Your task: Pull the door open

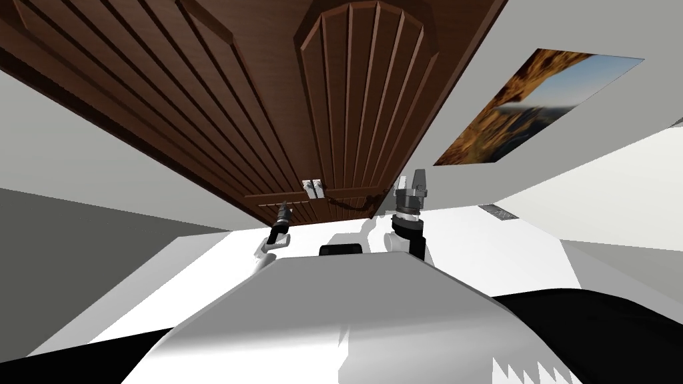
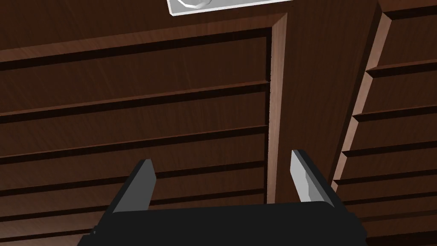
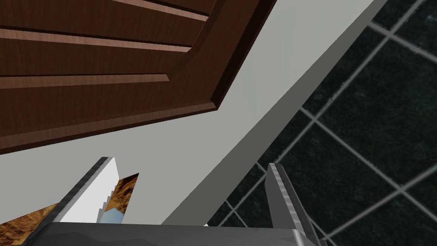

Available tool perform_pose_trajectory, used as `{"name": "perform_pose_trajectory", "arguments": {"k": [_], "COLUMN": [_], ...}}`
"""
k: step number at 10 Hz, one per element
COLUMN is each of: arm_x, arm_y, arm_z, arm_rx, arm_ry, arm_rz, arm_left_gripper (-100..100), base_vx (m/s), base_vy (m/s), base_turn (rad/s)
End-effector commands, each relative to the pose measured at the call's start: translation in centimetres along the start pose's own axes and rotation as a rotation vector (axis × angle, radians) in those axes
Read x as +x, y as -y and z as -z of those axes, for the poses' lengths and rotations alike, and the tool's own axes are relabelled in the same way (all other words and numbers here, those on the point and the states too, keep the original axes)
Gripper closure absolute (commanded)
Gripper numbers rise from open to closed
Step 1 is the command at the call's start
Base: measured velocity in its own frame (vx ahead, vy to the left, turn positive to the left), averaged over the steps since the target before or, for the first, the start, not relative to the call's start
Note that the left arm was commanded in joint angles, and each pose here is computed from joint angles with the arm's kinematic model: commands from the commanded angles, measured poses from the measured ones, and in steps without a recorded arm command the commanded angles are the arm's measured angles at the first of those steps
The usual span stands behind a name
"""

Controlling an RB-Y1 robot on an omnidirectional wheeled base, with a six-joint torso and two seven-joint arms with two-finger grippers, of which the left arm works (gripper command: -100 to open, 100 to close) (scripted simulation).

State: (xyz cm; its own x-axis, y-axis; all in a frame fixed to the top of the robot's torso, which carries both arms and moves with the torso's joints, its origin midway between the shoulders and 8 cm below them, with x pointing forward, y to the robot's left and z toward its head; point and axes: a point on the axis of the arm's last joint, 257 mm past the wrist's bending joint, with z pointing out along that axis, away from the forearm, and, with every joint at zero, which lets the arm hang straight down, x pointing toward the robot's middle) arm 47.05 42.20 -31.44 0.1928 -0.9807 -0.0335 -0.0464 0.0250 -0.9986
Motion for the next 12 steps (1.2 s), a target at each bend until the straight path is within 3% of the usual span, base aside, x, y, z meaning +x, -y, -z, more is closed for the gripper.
{"name": "perform_pose_trajectory", "arguments": {"k": [1, 2, 4, 7, 9, 10, 11, 12], "arm_x": [-2.6, -4.0, -3.9, -1.2, 2.0, 2.7, 2.2, 2.2], "arm_y": [-0.4, -0.7, -0.5, 0.5, 1.7, 2.0, 1.7, 1.7], "arm_z": [0.28, 0.36, 0.04, -1.14, -2.16, -2.35, -2.16, -2.16], "arm_rx": [-0.018, -0.025, -0.02, 0.007, 0.035, 0.042, 0.036, 0.036], "arm_ry": [0.037, 0.057, 0.057, 0.021, -0.024, -0.033, -0.025, -0.025], "arm_rz": [-0.013, -0.018, -0.013, 0.008, 0.03, 0.034, 0.031, 0.031], "arm_left_gripper": [-100, -100, -100, -100, -100, -100, -100, 100], "base_vx": [0.046, 0.118, 0.181, 0.198, 0.233, 0.179, 0.067, -0.002], "base_vy": [0.065, 0.069, 0.062, 0.013, -0.082, -0.143, -0.062, 0.007], "base_turn": [0.058, 0.013, -0.049, -0.126, -0.204, -0.116, -0.014, 0.024]}}
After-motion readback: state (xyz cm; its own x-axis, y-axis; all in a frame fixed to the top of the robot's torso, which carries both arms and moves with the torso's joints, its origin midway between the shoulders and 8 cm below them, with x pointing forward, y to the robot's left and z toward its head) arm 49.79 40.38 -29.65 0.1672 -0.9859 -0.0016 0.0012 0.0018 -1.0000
